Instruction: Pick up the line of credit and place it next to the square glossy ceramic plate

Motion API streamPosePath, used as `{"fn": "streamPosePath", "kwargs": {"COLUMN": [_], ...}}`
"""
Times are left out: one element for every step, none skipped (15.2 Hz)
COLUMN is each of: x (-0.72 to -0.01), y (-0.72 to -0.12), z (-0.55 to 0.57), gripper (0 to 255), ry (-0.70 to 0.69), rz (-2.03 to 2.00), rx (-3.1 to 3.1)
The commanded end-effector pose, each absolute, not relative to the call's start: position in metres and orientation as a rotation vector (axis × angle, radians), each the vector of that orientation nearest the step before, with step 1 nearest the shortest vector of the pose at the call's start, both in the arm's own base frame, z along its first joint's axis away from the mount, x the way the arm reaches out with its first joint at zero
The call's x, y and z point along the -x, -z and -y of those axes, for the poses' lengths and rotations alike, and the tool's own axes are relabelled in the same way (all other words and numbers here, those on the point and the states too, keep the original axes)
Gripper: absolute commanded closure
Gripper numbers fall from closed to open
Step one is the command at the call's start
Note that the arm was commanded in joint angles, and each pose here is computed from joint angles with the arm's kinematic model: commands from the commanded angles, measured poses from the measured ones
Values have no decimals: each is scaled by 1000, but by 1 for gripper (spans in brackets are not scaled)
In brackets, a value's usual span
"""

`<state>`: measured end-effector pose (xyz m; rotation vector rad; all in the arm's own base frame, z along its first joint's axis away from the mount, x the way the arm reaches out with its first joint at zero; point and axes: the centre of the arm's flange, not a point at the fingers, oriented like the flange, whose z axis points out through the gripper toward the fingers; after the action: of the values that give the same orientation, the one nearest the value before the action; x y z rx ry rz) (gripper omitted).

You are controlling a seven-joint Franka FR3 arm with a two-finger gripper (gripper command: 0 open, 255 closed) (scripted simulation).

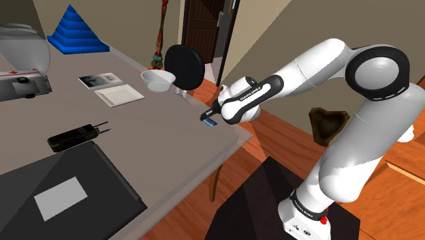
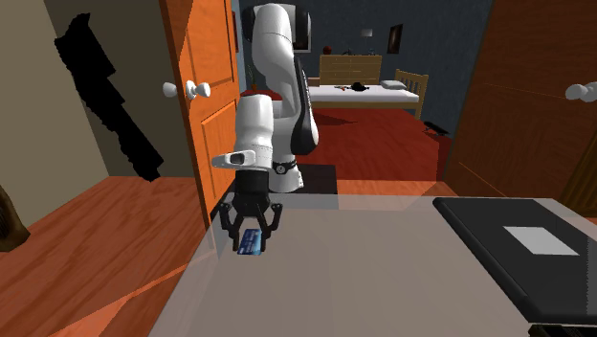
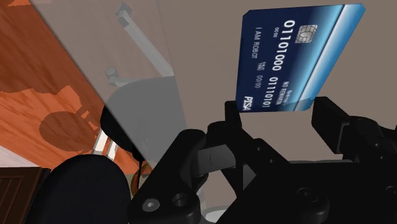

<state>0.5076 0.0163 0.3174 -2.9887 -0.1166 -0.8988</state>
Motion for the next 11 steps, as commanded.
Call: {"fn": "streamPosePath", "kwargs": {"x": [-508,-508,-508,-508,-508,-508,-508,-508,-508,-508,-508], "y": [-317,-317,-317,-317,-317,-317,-322,-328,-333,-338,-344], "z": [-16,-16,-16,-16,-16,-16,-16,-16,-16,-16,-16], "gripper": [255,255,255,255,255,255,255,255,255,255,255], "ry": [898,898,898,898,898,898,898,898,898,898,898], "rz": [117,117,117,117,117,117,117,117,117,117,117], "rx": [2989,2989,2989,2989,2989,2989,2989,2989,2989,2989,2989]}}
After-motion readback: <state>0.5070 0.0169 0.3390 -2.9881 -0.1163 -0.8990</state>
